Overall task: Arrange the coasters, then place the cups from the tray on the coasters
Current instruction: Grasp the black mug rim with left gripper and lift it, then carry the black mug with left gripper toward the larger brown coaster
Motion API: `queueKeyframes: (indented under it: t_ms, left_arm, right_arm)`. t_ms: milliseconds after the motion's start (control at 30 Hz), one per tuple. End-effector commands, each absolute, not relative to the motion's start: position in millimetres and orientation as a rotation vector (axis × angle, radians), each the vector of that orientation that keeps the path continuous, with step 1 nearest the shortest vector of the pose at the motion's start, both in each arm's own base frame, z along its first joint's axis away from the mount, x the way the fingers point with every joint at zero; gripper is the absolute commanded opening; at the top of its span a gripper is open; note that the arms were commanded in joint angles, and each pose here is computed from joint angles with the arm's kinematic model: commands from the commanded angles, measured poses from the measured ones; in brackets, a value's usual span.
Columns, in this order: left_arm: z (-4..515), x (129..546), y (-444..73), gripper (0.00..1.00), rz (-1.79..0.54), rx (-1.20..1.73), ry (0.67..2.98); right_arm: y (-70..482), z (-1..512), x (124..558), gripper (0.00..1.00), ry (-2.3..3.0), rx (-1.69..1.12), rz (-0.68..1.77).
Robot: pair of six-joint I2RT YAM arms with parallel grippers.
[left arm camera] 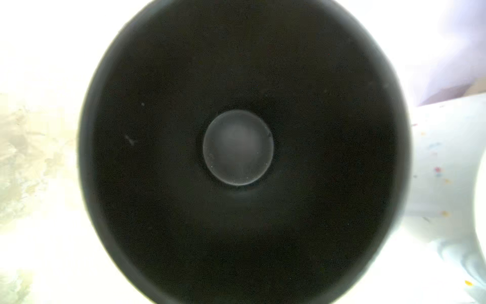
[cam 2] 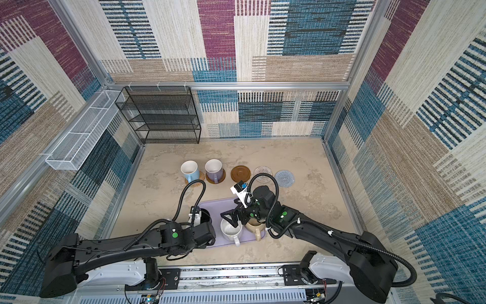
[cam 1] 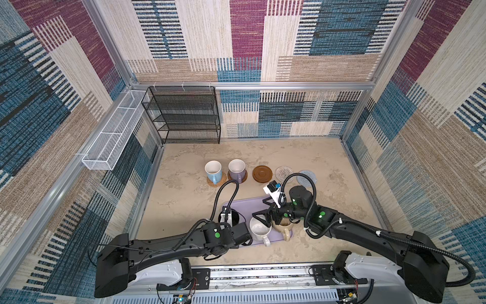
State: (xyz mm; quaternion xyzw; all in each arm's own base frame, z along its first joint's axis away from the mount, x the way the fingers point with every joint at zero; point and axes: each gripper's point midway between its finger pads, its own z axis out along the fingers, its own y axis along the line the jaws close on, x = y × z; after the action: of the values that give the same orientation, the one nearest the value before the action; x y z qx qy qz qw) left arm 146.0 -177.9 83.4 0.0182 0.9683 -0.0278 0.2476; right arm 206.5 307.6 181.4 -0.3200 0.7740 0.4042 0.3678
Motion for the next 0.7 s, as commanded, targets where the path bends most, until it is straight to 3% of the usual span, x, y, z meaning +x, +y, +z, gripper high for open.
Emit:
queueKeyframes:
  t_ms: [0,667]
  left_arm:
    - [94.3,155.1,-177.5,0.0,-0.074,0.082,2.573]
    - [186.0,203.6,-193.7,0.0,-0.105,0.104,2.377]
  right_arm:
    - [306.4,198.2,211.0,1.0,1.909,-0.798,1.027]
    - [282.5,227.7,218.5,1.0,1.778,-0.664,0.955]
